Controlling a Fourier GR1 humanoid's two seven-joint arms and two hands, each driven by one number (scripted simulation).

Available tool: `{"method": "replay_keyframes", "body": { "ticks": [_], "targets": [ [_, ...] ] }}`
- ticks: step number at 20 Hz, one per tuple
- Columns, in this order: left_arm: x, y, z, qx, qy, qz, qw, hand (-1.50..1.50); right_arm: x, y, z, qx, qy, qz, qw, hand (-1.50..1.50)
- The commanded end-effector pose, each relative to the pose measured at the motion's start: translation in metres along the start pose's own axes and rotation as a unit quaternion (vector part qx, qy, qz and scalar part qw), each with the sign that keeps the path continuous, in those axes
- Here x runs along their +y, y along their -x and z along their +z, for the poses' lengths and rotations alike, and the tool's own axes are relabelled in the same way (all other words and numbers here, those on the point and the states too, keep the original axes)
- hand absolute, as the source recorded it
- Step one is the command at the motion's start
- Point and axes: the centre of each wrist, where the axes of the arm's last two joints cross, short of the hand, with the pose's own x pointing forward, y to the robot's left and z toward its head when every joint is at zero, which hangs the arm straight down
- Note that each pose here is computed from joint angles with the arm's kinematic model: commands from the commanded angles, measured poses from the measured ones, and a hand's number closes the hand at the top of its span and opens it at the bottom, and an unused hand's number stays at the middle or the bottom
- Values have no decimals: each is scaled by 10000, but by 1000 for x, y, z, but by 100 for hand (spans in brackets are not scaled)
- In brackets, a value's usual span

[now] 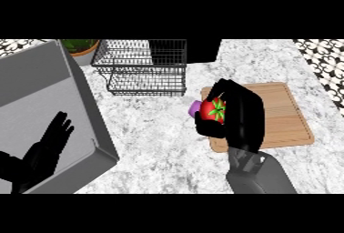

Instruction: Pick the tomato from the cutting board and place it in the tiered basket

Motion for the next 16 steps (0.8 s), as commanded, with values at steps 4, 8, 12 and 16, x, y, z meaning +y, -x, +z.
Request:
{"method": "replay_keyframes", "body": {
  "ticks": [4, 8, 12, 16],
  "targets": [
    [-49, -21, -34, -118, 960, -175, 9952, 0, -50, -91, 20, -31, 593, 436, 9973, 150],
    [-56, -25, -42, -149, 1093, -262, 9936, 0, -70, -126, 12, 55, 538, 719, 9959, 150],
    [-58, -19, -41, -127, 1175, -252, 9927, 0, -79, -154, -21, 310, 499, 624, 9963, 150],
    [-59, -30, -48, -156, 1278, -199, 9915, 0, -80, -172, -48, 566, 518, 349, 9964, 150]
  ]
}}
